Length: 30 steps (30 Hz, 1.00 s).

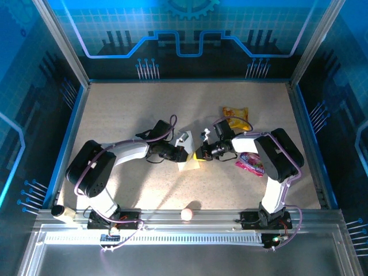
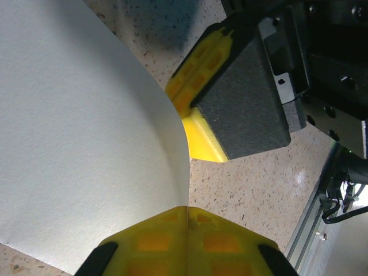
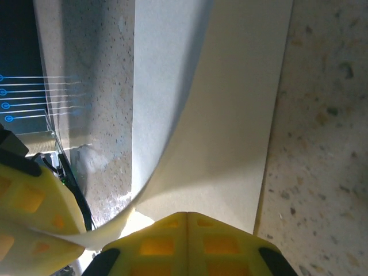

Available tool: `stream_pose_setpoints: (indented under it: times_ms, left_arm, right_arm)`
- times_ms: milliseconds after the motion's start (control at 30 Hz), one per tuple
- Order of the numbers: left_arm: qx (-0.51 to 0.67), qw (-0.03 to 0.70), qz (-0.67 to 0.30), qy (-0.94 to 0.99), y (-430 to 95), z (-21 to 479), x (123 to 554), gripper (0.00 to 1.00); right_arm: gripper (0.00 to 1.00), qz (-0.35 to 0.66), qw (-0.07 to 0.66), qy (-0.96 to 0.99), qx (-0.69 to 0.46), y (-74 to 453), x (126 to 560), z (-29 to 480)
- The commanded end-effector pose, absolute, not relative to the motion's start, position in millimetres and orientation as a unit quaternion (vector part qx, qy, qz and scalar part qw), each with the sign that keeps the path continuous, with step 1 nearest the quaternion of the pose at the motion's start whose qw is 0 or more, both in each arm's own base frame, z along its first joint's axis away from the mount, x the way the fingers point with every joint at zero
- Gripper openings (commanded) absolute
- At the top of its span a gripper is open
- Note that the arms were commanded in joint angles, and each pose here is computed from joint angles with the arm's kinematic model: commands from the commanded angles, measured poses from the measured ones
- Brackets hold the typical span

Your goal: Fold a paper plane with a square sheet of paper (fold left side to right side)

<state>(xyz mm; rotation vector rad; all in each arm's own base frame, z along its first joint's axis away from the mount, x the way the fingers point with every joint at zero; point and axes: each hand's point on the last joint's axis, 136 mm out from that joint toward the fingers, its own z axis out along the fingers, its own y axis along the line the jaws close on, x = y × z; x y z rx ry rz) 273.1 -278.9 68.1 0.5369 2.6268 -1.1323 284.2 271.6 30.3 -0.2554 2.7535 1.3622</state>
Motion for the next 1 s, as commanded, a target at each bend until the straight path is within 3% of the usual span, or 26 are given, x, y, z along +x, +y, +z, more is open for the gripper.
stream_pose_setpoints:
  times_ms: [0,433,967]
  left_arm:
    - [0.195,0.121,-0.398,0.888,-278.3,74.0,269.0,0.00]
    - [0.178,0.116,-0.390,0.896,-272.3,62.4,267.1,0.00]
    - [0.156,0.096,-0.372,0.910,-252.2,46.4,273.6,0.00]
  right_arm:
    - [0.00,0.432,0.018,0.897,-0.096,277.2,282.3,25.1]
    - [0.00,0.331,-0.035,0.939,-0.084,256.5,261.4,-14.5]
    - [0.00,0.318,-0.042,0.944,-0.080,255.2,254.0,-16.2]
